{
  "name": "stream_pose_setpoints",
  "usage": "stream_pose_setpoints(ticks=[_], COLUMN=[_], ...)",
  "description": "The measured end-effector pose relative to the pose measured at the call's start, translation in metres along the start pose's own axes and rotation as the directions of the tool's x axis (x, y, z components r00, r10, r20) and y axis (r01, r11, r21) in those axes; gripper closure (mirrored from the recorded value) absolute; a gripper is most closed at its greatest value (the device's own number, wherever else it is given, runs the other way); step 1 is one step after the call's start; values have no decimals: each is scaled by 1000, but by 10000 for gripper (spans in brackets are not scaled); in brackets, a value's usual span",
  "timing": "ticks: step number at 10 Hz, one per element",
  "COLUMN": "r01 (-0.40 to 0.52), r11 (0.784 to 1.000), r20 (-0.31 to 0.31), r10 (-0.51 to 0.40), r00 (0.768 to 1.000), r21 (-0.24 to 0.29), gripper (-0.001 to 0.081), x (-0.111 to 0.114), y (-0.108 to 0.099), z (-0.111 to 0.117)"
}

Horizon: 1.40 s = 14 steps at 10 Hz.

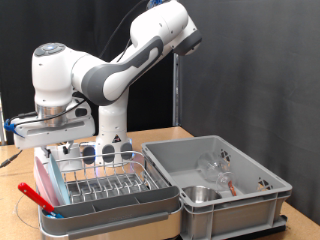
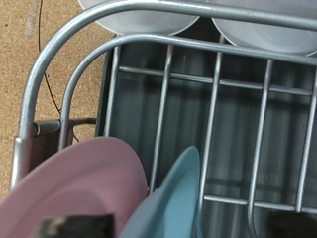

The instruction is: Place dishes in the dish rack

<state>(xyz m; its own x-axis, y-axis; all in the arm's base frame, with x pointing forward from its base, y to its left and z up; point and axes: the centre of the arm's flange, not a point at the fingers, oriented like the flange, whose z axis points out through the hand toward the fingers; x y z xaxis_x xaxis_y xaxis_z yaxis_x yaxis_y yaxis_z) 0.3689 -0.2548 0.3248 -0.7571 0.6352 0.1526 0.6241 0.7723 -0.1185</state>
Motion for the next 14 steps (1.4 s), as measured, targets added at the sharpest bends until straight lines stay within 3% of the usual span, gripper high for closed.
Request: stream_pose_setpoints(ticks=[1,3,4,5,9,10,12,13,14], r01=[0,3,5,6,48,91,97,105,175], r11=[1000,1000,1000,1000,995,988,981,982,975], r20=[0,1,9,27,101,148,272,247,201], r10=[0,-3,-5,-6,-38,-72,-48,-63,-146], r00=[1000,1000,1000,1000,994,986,961,967,969], r21=[0,-1,-4,-9,-93,-126,-169,-157,-134], gripper=[511,192,192,47,-3,-3,-3,-3,-3], x=[0,0,1,2,17,19,23,24,27], y=[0,-1,-3,-6,-19,-15,-4,-5,-3], z=[0,-1,-5,-13,-64,-76,-93,-91,-88])
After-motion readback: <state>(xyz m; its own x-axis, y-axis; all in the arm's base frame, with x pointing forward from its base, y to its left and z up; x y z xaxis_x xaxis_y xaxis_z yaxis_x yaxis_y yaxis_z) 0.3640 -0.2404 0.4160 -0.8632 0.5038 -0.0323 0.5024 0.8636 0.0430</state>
